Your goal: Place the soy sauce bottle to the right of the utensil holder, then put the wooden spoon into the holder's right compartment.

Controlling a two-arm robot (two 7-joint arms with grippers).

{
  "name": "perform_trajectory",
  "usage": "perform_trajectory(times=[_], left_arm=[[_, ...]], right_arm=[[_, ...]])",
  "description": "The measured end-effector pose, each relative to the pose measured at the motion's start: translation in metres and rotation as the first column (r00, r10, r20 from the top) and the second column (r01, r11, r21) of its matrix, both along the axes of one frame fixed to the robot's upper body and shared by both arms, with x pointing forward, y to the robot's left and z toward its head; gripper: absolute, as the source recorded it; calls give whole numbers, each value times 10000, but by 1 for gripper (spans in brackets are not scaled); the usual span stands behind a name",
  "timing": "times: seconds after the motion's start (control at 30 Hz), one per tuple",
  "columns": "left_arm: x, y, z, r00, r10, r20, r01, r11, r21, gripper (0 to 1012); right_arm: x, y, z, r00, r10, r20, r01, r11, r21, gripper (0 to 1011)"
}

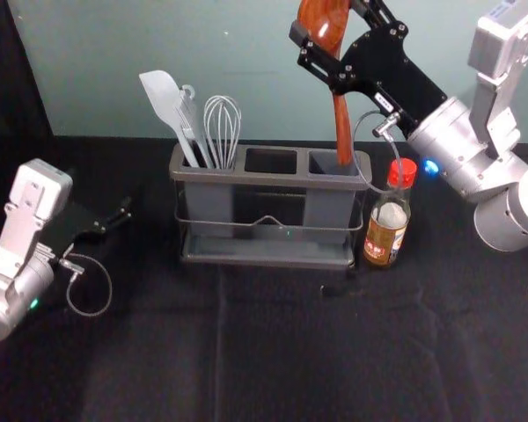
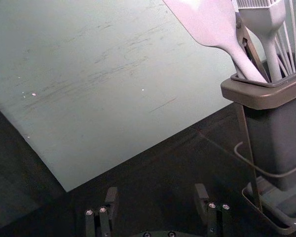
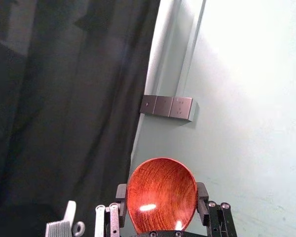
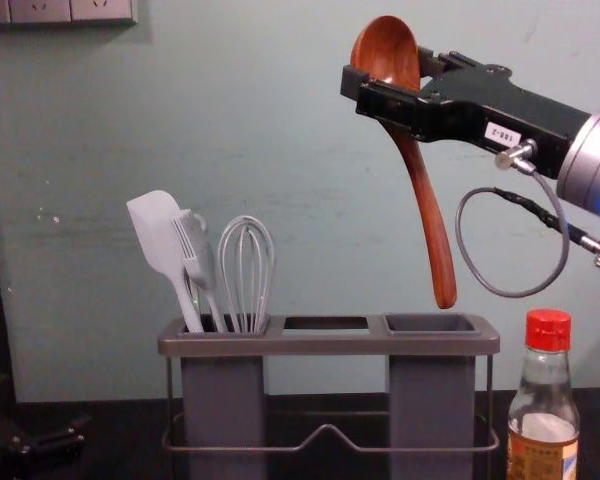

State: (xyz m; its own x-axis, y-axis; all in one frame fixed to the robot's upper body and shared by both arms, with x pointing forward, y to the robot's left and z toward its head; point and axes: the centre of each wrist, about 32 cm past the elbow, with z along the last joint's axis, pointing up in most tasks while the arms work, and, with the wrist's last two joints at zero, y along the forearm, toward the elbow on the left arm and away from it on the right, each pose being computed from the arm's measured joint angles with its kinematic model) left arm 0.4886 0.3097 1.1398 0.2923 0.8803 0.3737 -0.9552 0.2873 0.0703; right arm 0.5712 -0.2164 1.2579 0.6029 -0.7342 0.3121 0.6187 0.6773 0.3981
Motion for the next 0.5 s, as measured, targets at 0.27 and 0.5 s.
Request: perform_trajectory(times=[0.27,0.5], left_arm=[[0,0,0,10000,0,0,0,10000,0,1005],[0,0,0,10000,1,0,-1,10000,1,1005]], right_arm=[[71,37,-215,9987,-42,501,17,9988,480,837],[54,51,-474,9985,-1,543,-38,9974,716,837]])
